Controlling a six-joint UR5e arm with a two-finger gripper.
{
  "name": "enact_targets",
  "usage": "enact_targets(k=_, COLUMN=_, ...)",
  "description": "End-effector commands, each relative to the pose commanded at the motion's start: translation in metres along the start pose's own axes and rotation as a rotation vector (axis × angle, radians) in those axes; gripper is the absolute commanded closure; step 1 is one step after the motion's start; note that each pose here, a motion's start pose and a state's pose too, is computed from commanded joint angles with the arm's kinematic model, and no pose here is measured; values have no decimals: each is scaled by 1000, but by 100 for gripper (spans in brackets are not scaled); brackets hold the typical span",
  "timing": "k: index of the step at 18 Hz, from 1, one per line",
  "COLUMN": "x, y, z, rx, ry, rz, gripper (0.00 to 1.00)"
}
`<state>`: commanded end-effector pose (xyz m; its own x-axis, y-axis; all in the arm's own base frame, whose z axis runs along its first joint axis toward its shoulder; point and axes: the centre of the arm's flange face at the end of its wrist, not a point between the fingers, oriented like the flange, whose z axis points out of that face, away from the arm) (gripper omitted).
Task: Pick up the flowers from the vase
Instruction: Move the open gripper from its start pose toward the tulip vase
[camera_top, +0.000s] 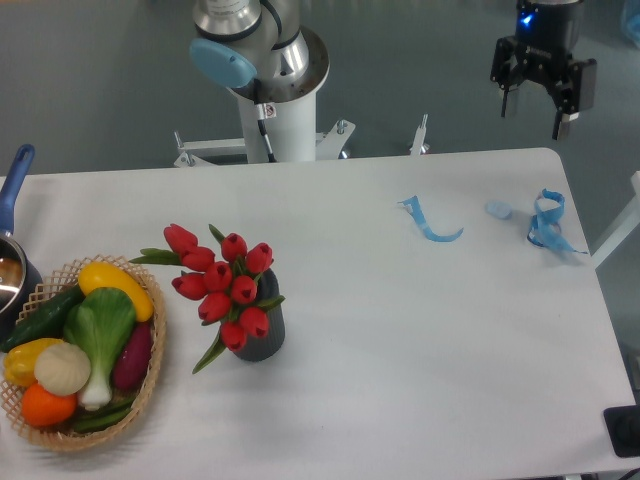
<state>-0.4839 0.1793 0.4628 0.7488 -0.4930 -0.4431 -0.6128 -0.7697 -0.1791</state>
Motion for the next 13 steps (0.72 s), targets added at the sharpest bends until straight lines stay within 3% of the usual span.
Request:
enact_targets(k=4, x=4, y=-10, z=-1, rx=-1, ry=3, rz=-5, gripper=0)
enact_targets(k=6, x=10, y=-12, z=10, rx=28, ry=15, rz=-51, gripper=0)
enact_targets(k=8, x=12, y=-18, z=18, rx=87, ry=2, rz=-117, gripper=0)
enact_targets(k=10, x=12, y=-24, z=19, rx=105, ry=7, rz=-277, gripper=0)
enact_targets(k=13, x=7, y=-59, z=35, rx=139, ry=47, rz=-319, gripper=0)
